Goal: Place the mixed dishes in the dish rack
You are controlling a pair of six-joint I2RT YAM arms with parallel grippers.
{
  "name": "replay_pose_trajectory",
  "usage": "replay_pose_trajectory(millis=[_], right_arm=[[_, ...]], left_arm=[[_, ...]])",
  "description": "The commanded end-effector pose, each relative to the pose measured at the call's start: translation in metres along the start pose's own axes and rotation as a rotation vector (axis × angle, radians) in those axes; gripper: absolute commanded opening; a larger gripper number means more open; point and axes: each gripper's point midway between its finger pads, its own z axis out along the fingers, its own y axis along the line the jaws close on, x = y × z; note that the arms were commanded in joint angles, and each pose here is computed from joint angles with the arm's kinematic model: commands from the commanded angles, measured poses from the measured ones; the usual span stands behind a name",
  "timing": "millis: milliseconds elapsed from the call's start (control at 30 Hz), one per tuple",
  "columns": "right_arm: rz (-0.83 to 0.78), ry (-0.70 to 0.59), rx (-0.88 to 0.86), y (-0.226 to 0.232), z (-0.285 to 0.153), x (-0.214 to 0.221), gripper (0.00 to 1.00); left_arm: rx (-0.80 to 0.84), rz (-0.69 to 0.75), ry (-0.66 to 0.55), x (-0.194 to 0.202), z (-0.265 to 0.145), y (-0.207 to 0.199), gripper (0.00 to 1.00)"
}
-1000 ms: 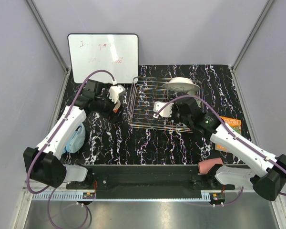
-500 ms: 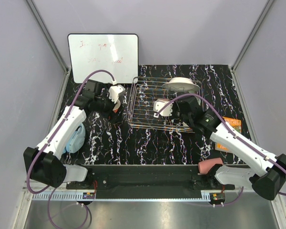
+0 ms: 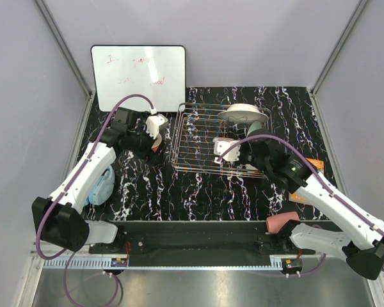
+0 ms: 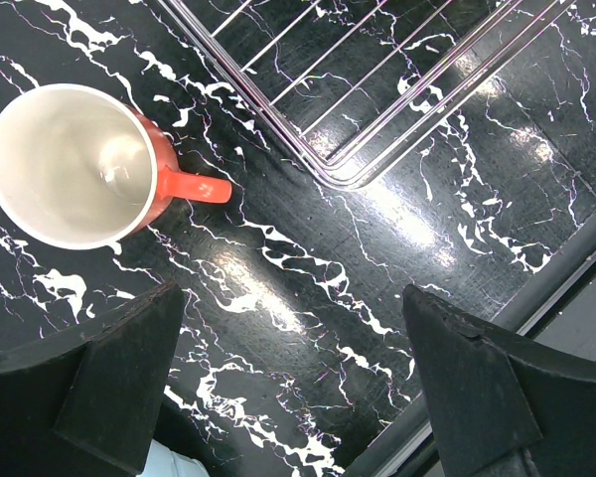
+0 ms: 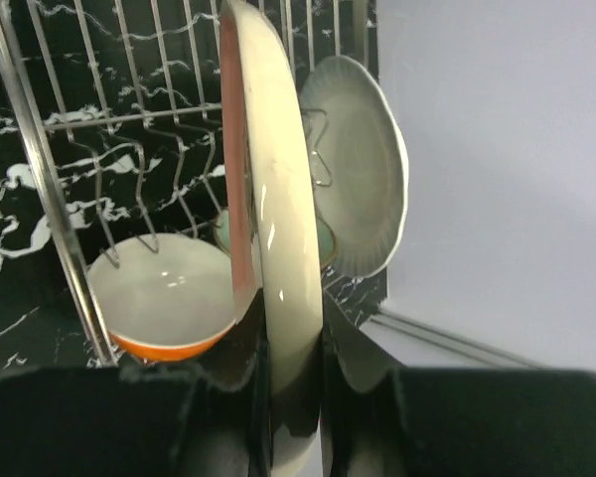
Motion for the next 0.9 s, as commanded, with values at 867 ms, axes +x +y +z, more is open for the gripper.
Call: replay_pose_trajectory(millis=[867], right_arm=[[-0.184,0.003,-0.036,-0.003,0.024,-0.007,0.0]], left_arm=[[-0.006,0.032,-0.056,-0.015,-0.004,0.003,0.95]])
